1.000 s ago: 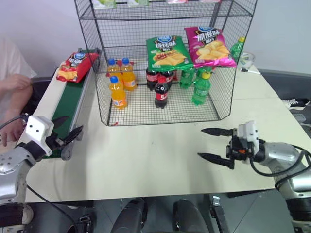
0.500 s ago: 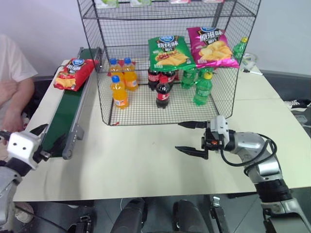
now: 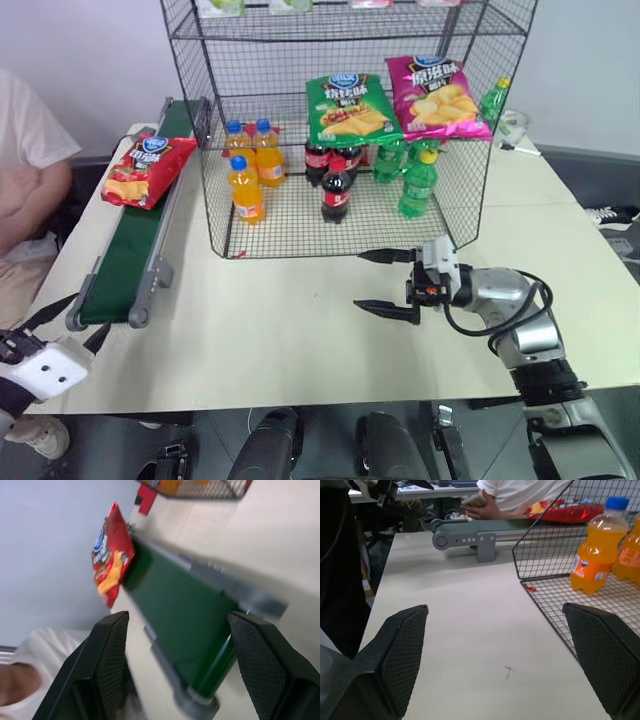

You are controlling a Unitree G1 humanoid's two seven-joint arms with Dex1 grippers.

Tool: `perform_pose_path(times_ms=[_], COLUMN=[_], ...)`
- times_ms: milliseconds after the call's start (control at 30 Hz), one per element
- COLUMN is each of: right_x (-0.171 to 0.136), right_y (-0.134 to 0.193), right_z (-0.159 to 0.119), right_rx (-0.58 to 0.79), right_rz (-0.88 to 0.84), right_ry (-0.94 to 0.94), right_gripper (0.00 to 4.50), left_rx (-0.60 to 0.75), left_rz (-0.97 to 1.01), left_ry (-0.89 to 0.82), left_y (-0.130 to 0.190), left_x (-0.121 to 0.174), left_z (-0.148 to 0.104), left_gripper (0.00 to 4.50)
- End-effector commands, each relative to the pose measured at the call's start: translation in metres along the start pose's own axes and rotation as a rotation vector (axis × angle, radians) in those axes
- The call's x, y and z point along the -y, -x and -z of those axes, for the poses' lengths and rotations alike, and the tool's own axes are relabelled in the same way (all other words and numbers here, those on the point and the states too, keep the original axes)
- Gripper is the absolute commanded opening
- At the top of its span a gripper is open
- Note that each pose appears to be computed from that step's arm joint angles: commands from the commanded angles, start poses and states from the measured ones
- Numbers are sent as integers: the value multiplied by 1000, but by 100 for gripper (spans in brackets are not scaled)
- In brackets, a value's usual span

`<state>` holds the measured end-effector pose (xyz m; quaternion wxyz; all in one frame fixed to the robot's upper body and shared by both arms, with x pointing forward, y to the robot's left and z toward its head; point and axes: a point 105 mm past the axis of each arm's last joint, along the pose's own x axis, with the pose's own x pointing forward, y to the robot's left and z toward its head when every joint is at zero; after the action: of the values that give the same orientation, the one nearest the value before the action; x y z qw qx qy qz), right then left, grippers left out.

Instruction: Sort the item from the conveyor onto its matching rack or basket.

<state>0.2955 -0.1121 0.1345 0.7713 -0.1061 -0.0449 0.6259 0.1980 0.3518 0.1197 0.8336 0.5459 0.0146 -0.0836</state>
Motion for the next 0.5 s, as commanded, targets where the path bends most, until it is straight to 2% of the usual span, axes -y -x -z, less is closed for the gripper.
perform_pose_path(times_ms=[33, 67, 133, 267, 500], right_x=[4, 4, 5, 5, 5], right_y=[1, 1, 1, -1, 2], right_z=[-8, -9, -10, -12, -11], right_rx=[20, 20, 22, 26, 17], right_rz=[6, 7, 11, 14, 24], right_ry=[38, 39, 41, 42, 37], right_gripper=[450, 450, 450, 450, 450], left_rx=[-4, 4, 22, 21, 17], left_rz=[-77, -75, -84, -82, -60], left_ry=[-77, -67, -97, -170, -203], left_y=[1, 0, -1, -3, 3], left_x=[-16, -16, -17, -15, -6], left_z=[5, 5, 3, 7, 17], left_gripper=[329, 381, 448, 448, 448])
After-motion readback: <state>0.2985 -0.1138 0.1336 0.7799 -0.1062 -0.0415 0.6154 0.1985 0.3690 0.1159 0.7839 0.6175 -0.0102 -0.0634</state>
